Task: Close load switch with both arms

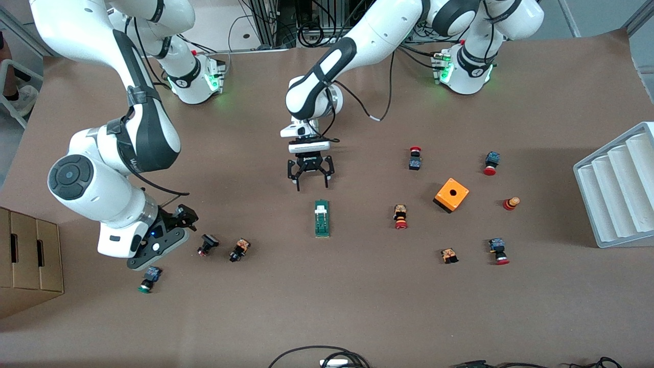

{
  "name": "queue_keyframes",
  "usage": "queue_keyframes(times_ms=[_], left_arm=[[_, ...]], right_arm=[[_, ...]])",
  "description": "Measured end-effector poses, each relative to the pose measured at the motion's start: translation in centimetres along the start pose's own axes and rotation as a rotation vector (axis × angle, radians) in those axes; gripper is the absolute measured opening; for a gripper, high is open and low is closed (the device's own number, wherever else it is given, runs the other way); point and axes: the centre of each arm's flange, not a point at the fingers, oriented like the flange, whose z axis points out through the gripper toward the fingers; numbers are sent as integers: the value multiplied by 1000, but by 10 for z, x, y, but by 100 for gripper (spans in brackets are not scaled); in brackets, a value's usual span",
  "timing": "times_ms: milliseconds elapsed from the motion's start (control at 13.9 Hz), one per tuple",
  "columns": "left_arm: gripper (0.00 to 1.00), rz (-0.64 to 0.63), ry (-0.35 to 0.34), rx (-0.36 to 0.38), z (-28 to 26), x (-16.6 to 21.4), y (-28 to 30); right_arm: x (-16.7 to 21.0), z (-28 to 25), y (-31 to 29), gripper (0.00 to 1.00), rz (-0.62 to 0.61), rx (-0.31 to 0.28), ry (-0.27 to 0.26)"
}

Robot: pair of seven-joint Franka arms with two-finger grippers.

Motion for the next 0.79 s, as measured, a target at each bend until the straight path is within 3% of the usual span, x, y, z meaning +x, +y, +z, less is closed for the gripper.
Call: queue_keyframes(times_ms=[144,432,792], left_arm=[[100,-13,23,3,5,-5,-3],[100,-16,33,7,8,-6,-5],[100,-14,32,5,7,-8,-5]], right_arm=[[6,3,-9,100,-41,-8,6],[22,10,-40,100,-157,-106,20],[31,9,-67,100,-208,-110,32]])
